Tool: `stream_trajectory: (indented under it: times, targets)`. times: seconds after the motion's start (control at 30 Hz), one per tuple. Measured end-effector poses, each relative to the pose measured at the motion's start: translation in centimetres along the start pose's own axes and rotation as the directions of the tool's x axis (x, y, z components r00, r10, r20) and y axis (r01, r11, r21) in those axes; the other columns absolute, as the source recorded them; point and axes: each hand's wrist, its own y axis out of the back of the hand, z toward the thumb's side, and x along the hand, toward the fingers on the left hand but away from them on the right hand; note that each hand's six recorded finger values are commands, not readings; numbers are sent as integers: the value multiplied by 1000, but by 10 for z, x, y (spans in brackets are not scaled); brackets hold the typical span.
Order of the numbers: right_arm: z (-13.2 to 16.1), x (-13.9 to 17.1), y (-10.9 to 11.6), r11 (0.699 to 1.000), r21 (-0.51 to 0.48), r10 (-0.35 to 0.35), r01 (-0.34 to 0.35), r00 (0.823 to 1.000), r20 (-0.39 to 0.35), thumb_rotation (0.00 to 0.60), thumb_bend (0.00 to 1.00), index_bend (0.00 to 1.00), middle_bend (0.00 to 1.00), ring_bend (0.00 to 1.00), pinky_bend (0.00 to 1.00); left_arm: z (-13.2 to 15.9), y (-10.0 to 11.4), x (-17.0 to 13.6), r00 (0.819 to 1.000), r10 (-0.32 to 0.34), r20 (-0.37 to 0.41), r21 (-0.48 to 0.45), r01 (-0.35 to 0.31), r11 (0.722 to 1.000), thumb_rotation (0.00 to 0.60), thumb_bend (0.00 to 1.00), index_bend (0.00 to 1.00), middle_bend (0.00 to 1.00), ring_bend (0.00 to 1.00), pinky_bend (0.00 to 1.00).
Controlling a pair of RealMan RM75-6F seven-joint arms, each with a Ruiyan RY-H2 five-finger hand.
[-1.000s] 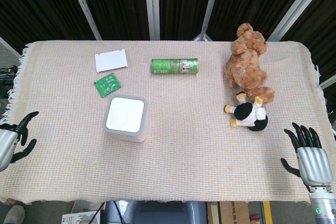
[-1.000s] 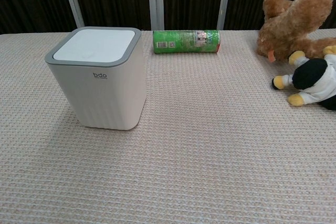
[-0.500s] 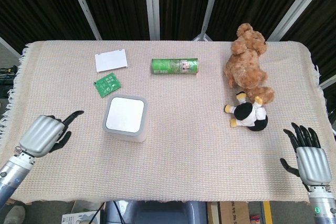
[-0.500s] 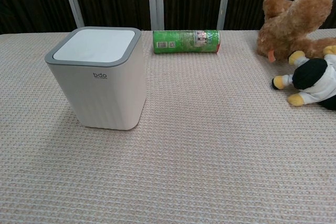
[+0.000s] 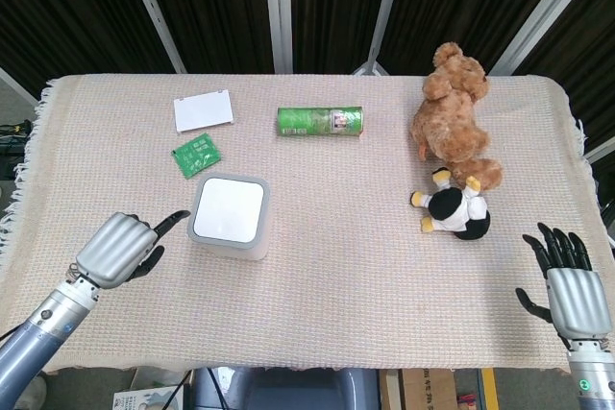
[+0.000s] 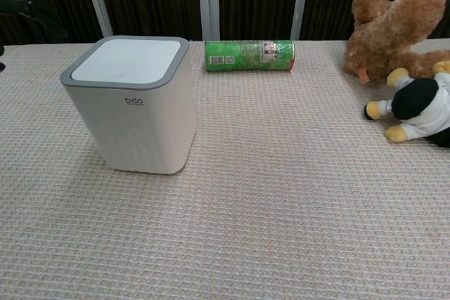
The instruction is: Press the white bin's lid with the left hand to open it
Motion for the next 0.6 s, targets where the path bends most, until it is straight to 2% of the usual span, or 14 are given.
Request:
stream_trajectory:
  times: [0.6]
  targets:
    - [0, -1, 0, 1000, 2, 0, 0, 1000, 1, 600, 245, 177, 67, 31, 0, 24, -11, 28, 993, -103, 55, -9, 103, 995, 600, 723, 208, 823, 739, 664]
